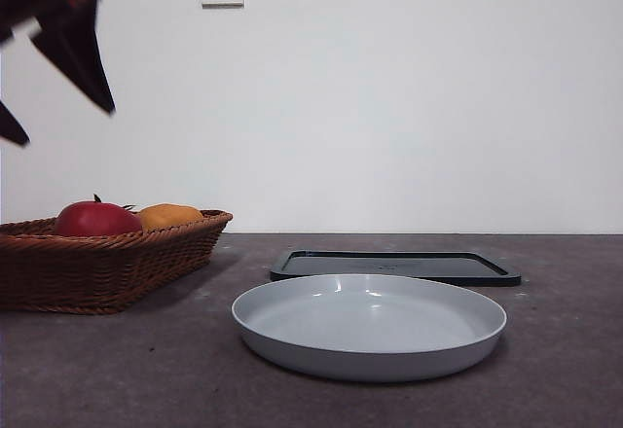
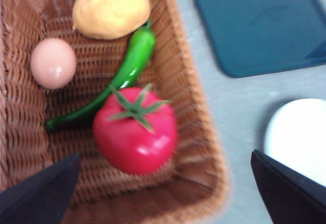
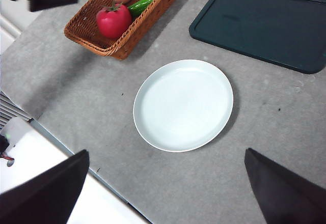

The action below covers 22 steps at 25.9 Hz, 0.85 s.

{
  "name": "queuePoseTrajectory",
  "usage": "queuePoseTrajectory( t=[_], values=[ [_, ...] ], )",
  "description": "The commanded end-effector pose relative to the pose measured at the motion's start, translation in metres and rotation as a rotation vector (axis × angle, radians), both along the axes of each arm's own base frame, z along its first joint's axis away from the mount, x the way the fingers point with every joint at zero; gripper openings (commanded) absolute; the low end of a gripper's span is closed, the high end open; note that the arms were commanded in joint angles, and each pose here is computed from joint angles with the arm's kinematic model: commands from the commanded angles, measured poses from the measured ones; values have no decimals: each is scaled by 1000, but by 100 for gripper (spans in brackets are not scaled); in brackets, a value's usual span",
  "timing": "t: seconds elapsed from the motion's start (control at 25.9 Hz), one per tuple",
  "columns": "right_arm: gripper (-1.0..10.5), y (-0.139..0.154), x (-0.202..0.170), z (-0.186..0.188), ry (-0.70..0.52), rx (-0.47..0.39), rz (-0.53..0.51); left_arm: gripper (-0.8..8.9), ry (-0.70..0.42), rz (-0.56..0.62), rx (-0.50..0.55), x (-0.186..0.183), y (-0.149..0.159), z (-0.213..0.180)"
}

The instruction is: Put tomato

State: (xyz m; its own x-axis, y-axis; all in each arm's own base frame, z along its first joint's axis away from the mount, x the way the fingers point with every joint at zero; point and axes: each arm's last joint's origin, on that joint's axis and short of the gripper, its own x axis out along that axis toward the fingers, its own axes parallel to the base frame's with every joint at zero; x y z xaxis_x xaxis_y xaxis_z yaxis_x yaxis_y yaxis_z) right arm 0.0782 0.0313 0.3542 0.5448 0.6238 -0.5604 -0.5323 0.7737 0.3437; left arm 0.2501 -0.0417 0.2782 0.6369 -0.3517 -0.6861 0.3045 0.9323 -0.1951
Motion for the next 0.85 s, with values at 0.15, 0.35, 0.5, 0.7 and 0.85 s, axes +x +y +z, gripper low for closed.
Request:
queuePoseTrajectory(
  t=[0.15,0.35,0.5,0.7,0.85],
  values=[
    [486,1,1,5,-24,-1,9,562,4,-8,43,32,-4,-21],
    [486,1,1,5,-24,-1,9,562,19,-24,58,47,-7,-39],
    [486,1,1,5,-23,0,9,562,41,-31,63,58,-10,-55],
    [486,1,1,5,-23,-1,9,562,73,-40,68,66,-14,-71],
    [486,1,1,5,-24,-1,9,530,88,-35,76,68,-14,-77]
  ],
)
